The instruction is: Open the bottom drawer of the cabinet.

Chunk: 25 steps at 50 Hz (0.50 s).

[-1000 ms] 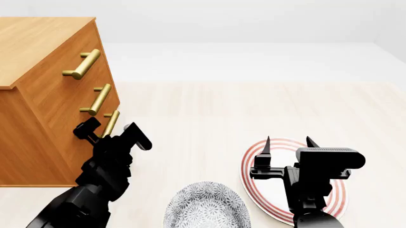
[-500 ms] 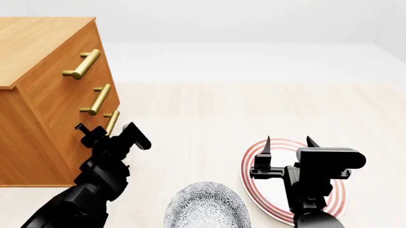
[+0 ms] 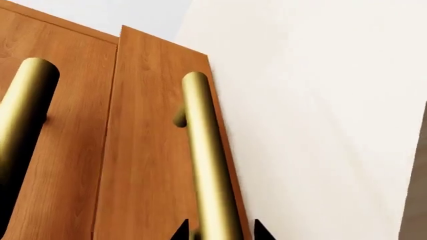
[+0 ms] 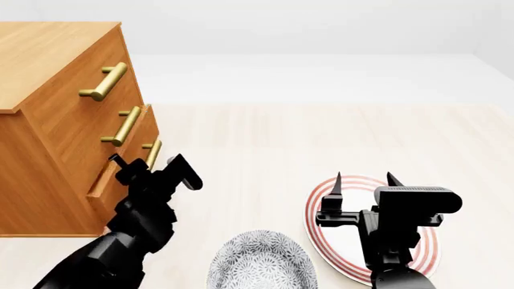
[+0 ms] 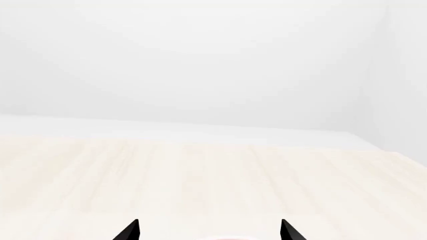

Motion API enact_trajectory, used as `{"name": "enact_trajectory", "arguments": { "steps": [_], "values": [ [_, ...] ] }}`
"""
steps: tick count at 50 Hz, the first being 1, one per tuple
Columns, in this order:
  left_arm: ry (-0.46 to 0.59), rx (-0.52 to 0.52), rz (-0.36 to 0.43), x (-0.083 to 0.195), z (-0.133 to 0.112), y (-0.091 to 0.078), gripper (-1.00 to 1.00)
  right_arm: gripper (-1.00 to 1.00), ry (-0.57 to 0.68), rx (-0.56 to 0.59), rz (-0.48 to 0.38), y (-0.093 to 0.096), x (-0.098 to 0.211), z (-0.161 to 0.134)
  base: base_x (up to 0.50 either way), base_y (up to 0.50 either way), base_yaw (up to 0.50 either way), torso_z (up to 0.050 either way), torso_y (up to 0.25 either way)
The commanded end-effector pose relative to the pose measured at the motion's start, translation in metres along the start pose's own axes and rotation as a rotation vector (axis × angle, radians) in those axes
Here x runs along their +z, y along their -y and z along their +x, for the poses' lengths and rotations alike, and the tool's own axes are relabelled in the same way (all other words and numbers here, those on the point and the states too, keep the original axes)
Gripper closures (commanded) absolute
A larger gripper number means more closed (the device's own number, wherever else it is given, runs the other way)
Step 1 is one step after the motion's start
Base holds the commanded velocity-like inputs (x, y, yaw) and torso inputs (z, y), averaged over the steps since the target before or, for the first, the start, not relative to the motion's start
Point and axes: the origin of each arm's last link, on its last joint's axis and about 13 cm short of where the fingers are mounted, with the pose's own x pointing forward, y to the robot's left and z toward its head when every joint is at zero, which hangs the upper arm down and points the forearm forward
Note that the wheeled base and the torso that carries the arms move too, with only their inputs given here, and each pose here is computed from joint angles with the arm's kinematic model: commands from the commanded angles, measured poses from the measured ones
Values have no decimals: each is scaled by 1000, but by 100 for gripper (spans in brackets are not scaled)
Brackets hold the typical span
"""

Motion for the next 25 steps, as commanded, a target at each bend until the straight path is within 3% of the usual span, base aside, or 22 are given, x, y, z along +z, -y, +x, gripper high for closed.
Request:
{"name": "enact_trajectory", "arguments": {
  "steps": [1, 25],
  "values": [
    [155, -45, -11, 44, -20, 5, 100, -100, 5, 3, 2, 0, 1, 0, 0, 0, -4, 0, 0],
    [159, -67, 16, 60, -34, 18, 100, -100, 9, 3, 10, 0, 2, 0, 0, 0, -1, 0, 1]
  ]
}}
